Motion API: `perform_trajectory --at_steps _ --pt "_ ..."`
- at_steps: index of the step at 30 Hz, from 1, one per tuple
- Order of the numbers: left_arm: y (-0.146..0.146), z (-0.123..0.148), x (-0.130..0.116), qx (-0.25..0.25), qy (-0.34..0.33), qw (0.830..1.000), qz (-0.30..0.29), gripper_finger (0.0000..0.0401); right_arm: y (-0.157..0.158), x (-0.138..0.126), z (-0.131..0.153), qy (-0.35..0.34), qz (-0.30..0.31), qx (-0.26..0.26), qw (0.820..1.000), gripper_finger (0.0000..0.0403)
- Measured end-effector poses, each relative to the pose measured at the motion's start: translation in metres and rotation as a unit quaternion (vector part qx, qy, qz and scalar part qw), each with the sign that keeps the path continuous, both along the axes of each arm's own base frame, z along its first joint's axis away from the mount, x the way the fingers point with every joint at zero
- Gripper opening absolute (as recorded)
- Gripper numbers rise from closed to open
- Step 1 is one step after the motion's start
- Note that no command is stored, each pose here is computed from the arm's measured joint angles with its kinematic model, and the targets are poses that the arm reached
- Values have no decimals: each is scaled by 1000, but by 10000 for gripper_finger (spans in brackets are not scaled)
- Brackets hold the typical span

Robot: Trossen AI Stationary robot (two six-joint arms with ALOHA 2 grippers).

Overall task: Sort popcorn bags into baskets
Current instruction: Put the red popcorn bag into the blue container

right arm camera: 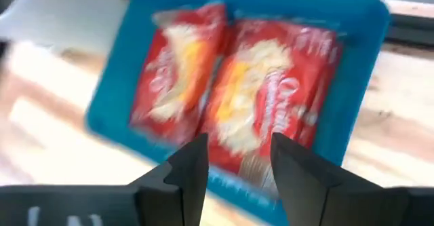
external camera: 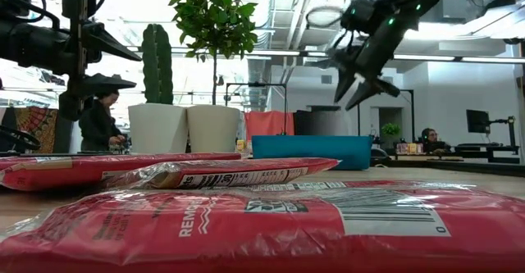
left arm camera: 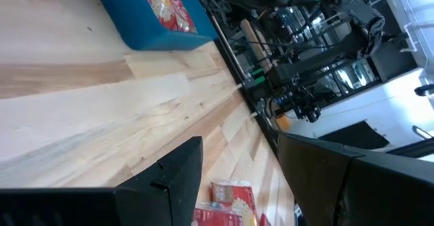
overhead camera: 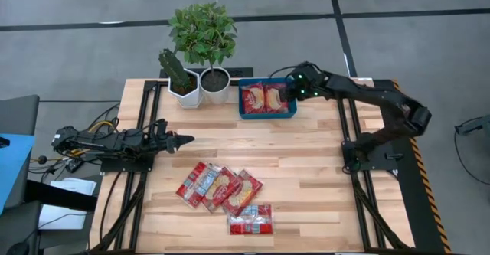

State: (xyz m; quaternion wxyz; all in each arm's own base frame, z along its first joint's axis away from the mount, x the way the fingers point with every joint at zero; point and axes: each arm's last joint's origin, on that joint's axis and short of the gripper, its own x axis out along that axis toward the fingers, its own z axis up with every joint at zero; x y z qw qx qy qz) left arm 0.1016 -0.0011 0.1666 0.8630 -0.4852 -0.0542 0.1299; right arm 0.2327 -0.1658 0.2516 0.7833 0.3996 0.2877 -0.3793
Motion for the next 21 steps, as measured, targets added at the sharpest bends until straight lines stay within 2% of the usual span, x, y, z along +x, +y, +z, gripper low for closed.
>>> perform_trajectory --at_steps 5,12,18,21 --pt "0 0 0 0 0 1000 1 183 36 9 14 -22 92 8 995 175" --pt "0 0 0 0 0 1000 1 183 97 34 14 -31 216 21 976 168" --pt "0 0 0 0 0 1000 1 183 150 55 0 -22 225 68 972 167" --pt "0 0 0 1 0 1000 1 183 176 59 -17 15 221 92 971 172"
